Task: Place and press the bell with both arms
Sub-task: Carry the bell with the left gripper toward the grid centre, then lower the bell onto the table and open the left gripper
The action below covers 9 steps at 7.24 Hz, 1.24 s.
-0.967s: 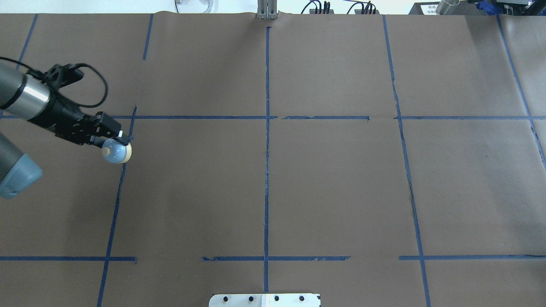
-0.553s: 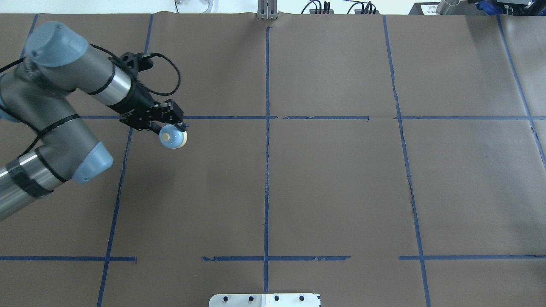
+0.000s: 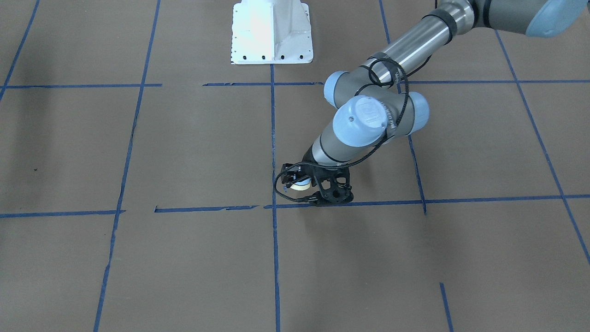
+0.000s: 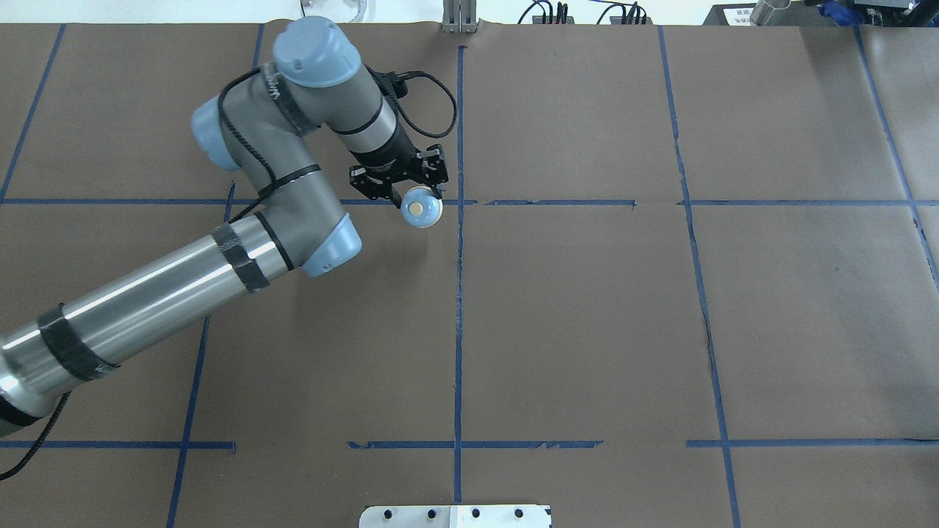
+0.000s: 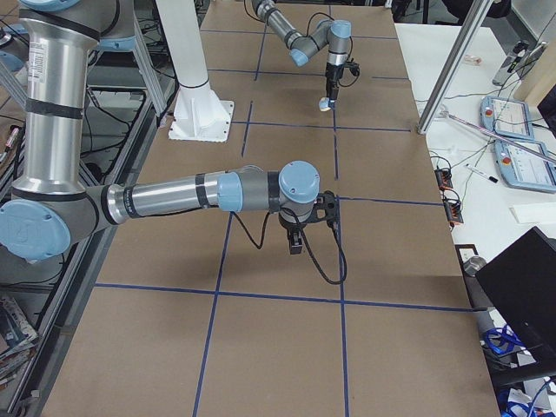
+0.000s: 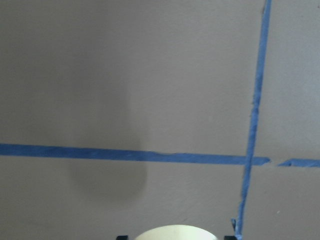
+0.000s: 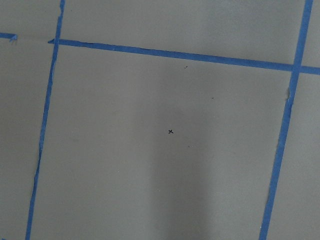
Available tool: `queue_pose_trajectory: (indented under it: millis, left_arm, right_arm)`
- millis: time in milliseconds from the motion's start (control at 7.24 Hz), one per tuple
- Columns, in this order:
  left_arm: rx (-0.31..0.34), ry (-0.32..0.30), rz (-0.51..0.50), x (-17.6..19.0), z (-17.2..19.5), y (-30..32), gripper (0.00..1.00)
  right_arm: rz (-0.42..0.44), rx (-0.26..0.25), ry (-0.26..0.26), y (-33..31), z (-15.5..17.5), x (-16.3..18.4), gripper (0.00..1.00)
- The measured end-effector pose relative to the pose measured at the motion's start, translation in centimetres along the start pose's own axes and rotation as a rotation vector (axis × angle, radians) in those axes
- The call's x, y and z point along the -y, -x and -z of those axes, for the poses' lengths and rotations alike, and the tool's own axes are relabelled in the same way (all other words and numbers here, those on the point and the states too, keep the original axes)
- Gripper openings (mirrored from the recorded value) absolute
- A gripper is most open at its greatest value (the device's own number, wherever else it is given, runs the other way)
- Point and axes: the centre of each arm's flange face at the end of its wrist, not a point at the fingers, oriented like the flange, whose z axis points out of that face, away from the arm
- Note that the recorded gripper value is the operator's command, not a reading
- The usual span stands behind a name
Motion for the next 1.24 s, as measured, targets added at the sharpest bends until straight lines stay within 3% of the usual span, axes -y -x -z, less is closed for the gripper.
queue_pose_trajectory:
  millis: [276,691,829,967,1106,1244]
  left_arm:
    - [0.077,0.045,0.054,-2.0,-2.0,-4.9,0.03]
    - [0.145,0.084,0.116,-3.6,-4.6,-6.0,0.09]
    - [0.153,0.091,0.120,-3.9,-5.2,-6.1,0.17]
    - [0.155,0.093,0.123,-4.1,-5.4,-6.2,0.33]
    - [0.157,0.093,0.130,-4.2,-5.4,-6.2,0.41]
    - [0.161,0.091,0.134,-4.2,-5.6,-6.1,0.62]
  right_arm:
    - [-0.006,-0.001,0.007,-0.4,-0.3,0.0,1.00]
    - [-0.017,0.004,0.016,-0.8,-0.8,-0.2,1.00]
    - [-0.017,0.005,0.017,-0.8,-0.8,-0.2,1.00]
    - [-0.016,0.005,0.018,-0.8,-0.9,-0.1,1.00]
    - [-0.015,0.005,0.019,-0.7,-0.9,-0.1,1.00]
    - [-0.015,0.005,0.019,-0.7,-0.9,-0.1,1.00]
